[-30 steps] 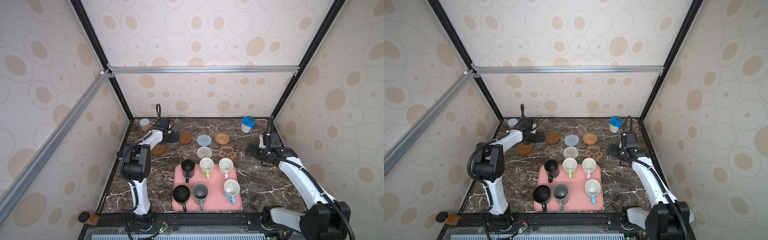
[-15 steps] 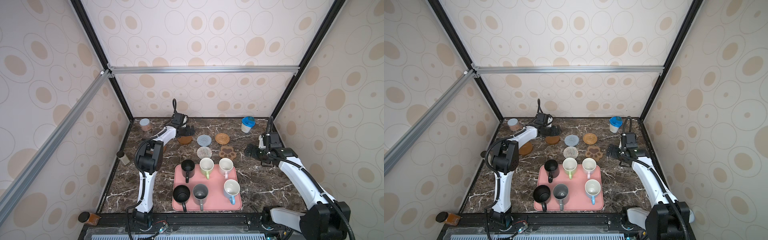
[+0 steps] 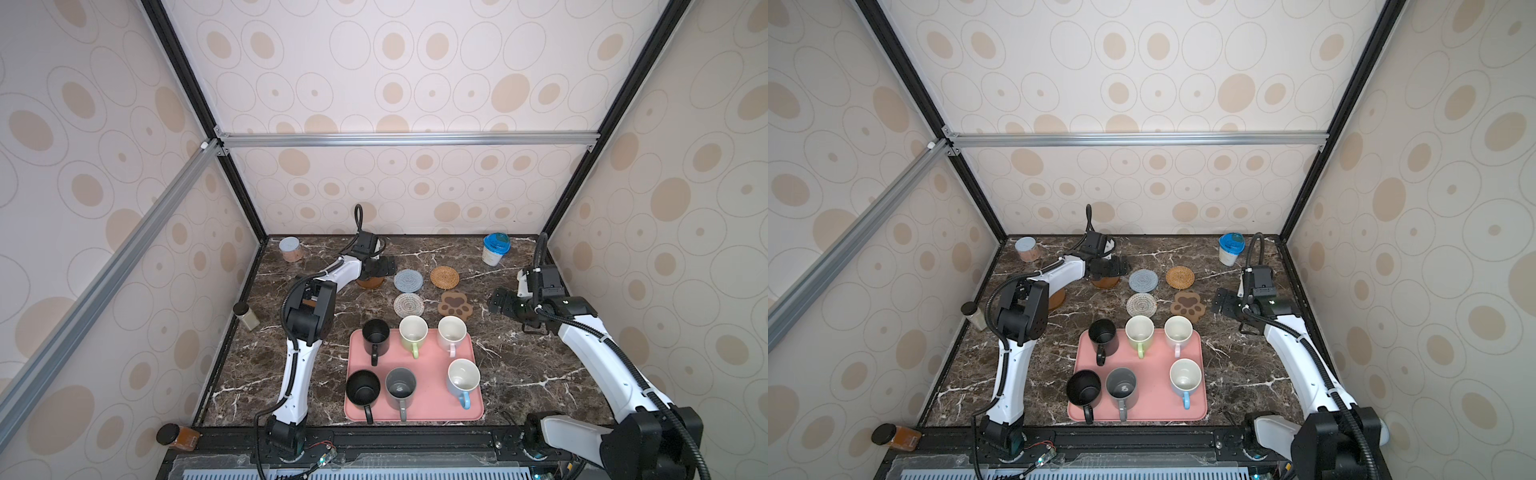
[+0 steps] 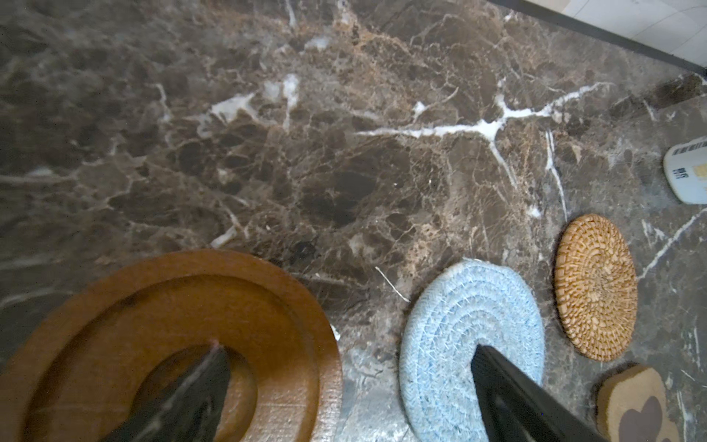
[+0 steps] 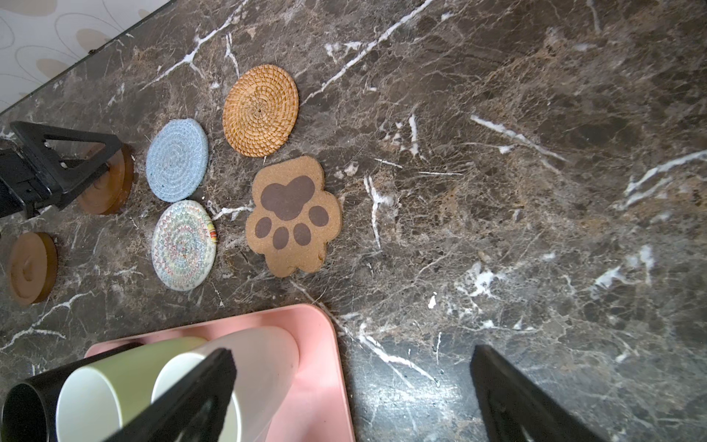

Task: Place cups on coasters
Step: Move the coaster to the top-center of the table.

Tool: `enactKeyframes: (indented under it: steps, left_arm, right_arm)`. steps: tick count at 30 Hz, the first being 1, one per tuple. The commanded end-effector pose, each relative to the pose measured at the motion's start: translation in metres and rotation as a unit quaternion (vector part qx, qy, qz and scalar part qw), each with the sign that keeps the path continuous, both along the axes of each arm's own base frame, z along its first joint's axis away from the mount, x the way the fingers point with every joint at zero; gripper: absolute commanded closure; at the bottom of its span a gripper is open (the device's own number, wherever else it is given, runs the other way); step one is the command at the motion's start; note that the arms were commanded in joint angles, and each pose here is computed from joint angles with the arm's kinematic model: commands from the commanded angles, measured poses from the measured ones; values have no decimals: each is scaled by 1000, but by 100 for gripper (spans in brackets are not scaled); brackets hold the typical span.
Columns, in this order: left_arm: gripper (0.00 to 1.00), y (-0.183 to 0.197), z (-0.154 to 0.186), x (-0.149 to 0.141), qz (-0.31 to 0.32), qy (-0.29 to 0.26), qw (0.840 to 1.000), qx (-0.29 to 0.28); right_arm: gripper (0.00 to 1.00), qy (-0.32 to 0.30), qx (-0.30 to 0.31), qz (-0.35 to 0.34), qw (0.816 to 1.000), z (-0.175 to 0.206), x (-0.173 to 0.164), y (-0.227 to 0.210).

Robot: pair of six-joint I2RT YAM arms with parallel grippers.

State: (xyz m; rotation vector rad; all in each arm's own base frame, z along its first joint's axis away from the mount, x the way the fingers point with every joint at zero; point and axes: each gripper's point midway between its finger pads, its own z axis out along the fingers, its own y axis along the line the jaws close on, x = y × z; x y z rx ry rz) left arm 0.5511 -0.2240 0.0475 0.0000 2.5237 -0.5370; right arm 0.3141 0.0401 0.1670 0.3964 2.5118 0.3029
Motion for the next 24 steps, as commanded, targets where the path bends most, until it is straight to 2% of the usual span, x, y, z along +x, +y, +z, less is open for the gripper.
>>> enactKeyframes:
  steps: [1,11,24]
  left_arm:
    - [0,13,-29,-26,16,51,998,27]
    - [0,20,-31,-45,21,62,997,27]
    - [0,43,-29,-100,26,78,996,38]
  right_arm:
    - [0,13,5,-2,1000,-6,-7,1]
    - [0,16,7,-4,1000,-9,-6,1]
    - [0,20,14,-3,1000,-11,-2,4]
